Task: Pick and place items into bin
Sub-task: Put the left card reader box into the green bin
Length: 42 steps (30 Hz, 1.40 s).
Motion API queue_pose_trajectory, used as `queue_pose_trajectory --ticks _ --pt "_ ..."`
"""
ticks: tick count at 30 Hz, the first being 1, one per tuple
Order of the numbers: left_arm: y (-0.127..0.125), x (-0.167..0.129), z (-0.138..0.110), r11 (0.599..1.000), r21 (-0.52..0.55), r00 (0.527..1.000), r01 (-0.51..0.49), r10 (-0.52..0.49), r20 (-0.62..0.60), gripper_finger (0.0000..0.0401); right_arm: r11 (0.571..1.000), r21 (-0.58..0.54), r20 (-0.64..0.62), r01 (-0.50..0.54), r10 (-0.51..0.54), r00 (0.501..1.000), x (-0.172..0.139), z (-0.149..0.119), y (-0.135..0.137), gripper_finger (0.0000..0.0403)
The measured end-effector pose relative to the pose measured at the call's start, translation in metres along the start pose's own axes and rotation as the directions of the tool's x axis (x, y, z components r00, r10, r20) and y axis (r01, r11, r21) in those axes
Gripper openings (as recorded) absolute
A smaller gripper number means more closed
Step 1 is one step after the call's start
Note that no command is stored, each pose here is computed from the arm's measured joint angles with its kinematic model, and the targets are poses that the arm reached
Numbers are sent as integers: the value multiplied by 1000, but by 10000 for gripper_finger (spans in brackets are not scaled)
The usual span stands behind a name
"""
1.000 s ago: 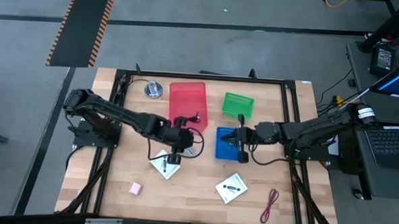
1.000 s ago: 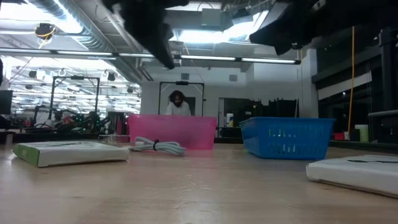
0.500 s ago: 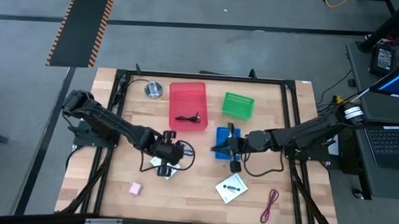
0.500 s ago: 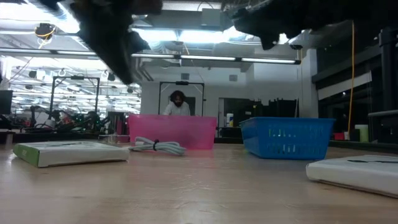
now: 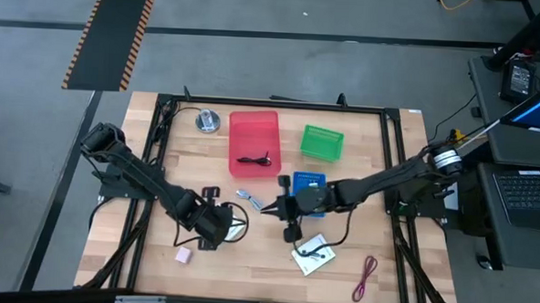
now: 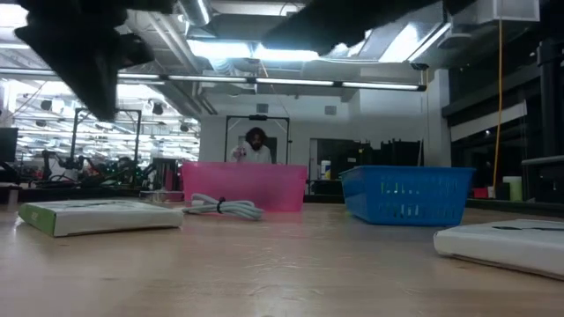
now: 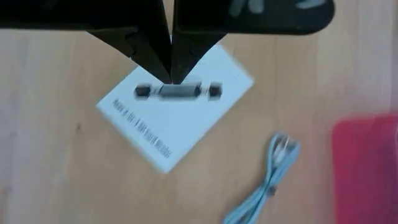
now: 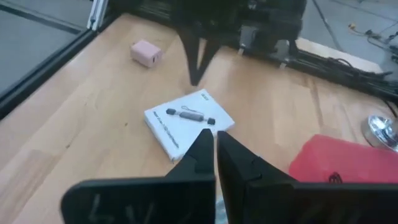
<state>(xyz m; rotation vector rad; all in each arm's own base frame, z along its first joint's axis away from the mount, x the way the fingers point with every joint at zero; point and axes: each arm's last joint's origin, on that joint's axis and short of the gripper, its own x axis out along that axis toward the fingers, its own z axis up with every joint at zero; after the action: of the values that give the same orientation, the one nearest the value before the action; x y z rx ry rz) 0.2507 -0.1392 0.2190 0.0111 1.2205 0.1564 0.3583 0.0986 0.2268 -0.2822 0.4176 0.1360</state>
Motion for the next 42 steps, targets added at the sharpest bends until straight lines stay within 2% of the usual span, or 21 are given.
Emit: queue_pose_trajectory --ticks 6,10,13,16,21,26,35,42 --pt "-5 -3 -9 999 -34 999 -19 18 -31 1 996 -85 -22 -8 6 1000 18 10 3 3" --pt "-6 -2 -17 999 -46 1000 -17 16 -23 1 996 -91 -34 -11 8 999 24 11 4 18" --pt "2 5 -31 993 -118 1000 -4 1 -18 1 997 -72 -41 -12 9 999 24 9 4 34" --pt "12 11 -47 984 -174 999 41 -40 9 1 999 -46 -46 -7 5 999 24 8 4 47" --pt "25 20 -60 955 -243 984 173 -155 89 1 999 -53 -48 -7 4 999 24 8 4 68" --pt "34 31 -71 939 -297 985 173 -162 61 1 997 -71 -49 -5 2 999 24 8 4 90" --pt "36 39 -77 926 -329 983 184 -176 53 1 997 -72 -53 -6 3 999 25 7 4 112" --pt "35 42 -77 925 -330 982 190 -180 61 1 995 -101 -99 -19 9 995 45 -13 12 113"
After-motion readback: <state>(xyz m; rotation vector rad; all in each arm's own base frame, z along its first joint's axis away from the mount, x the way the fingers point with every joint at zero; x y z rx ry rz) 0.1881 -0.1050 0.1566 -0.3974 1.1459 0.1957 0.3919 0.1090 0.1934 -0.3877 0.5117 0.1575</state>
